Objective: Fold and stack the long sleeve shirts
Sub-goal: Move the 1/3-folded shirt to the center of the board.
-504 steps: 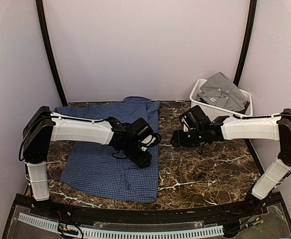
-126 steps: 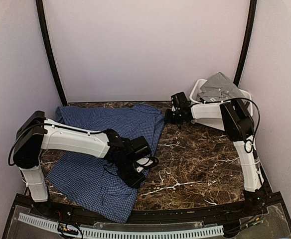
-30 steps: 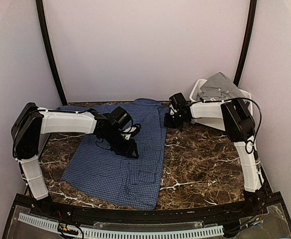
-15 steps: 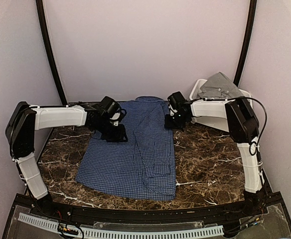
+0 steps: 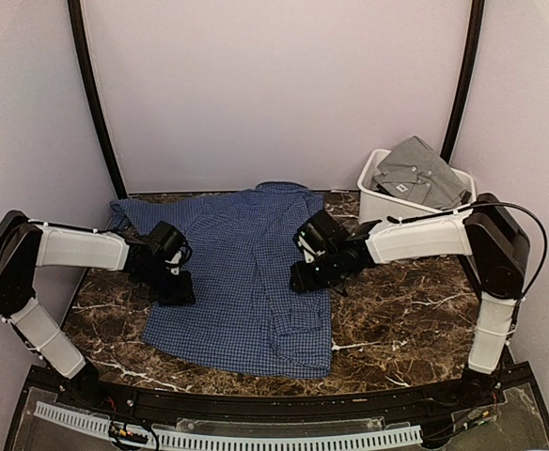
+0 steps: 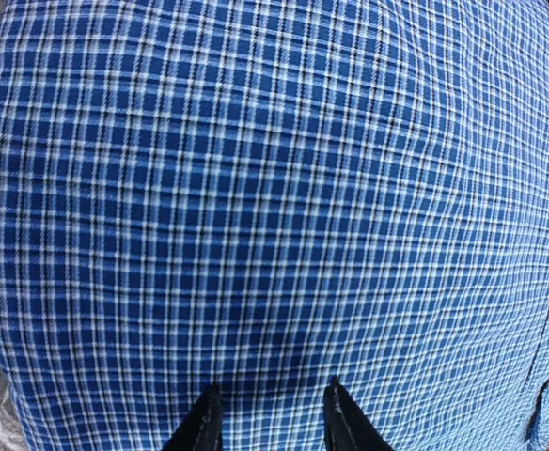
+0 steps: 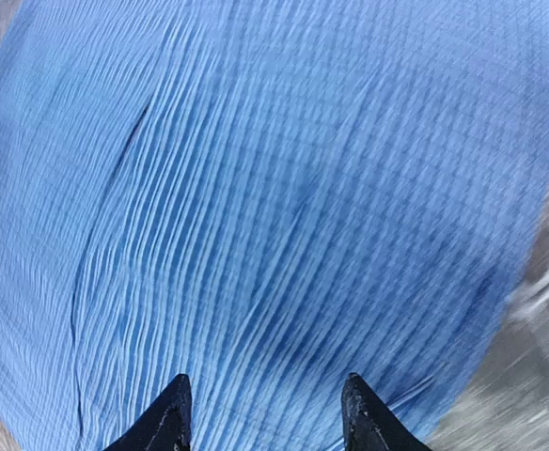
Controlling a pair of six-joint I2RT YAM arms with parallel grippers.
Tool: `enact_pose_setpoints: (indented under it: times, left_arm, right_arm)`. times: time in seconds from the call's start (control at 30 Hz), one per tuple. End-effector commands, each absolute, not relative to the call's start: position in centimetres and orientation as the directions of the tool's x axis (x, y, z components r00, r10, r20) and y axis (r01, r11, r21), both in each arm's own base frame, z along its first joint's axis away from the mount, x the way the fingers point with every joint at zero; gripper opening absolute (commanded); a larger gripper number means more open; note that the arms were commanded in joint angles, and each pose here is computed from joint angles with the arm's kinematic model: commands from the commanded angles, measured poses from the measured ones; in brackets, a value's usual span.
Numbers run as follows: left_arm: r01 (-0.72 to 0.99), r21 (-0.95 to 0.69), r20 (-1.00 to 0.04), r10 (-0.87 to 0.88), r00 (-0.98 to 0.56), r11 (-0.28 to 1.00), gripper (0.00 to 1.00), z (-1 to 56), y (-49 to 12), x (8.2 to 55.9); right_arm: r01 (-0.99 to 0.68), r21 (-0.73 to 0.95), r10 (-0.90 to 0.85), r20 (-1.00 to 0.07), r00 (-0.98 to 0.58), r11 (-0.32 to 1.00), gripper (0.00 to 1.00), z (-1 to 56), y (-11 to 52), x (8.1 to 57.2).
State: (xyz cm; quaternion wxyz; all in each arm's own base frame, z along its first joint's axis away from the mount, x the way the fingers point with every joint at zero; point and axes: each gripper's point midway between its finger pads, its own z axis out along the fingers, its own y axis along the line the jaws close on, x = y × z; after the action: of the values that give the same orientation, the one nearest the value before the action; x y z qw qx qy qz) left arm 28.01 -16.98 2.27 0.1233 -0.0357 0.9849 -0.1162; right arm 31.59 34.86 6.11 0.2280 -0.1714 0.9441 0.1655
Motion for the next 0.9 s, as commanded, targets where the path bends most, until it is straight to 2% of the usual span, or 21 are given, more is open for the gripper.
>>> enact_pose_setpoints:
  times: [0.0,0.2,0.43,0.57,0.7,0.87]
  left_arm:
    - [-0.079,-0.264,-0.214,-0.138,-0.967,0.961,0.36,2.1,-16.6,26.4]
    - [-0.106,-0.264,-0.140,-0.147,-0.979,0.959,0.36,0.6,-16.7,23.4]
    - [-0.087,-0.249,-0.069,-0.107,-0.992,0.964,0.36,-0.2,-18.7,19.5]
    - [-0.098,-0.269,-0.063,-0.119,-0.991,0.958,0.36,0.7,-19.3,19.0]
    - [-0.078,-0.247,-0.155,-0.119,-0.981,0.966,0.40,3.5,-19.4,21.5]
    - [-0.075,-0.249,-0.305,-0.152,-0.940,0.966,0.42,8.2,-18.2,28.6]
  right_arm:
    - [-0.405,0.319,-0.245,-0.438,-0.865,0.857,0.51,5.0,35.8,26.5]
    - [-0.357,0.321,-0.241,-0.350,-0.905,0.877,0.52,1.4,32.5,22.2]
    - [-0.291,0.257,-0.206,-0.310,-0.928,0.922,0.54,-0.3,27.0,21.1]
    - [-0.260,0.239,-0.185,-0.296,-0.937,0.936,0.54,-0.5,24.8,21.2]
    - [-0.277,0.234,-0.187,-0.344,-0.920,0.932,0.57,1.2,25.1,22.6]
    - [-0.363,0.276,-0.216,-0.445,-0.869,0.890,0.62,6.0,28.7,24.6]
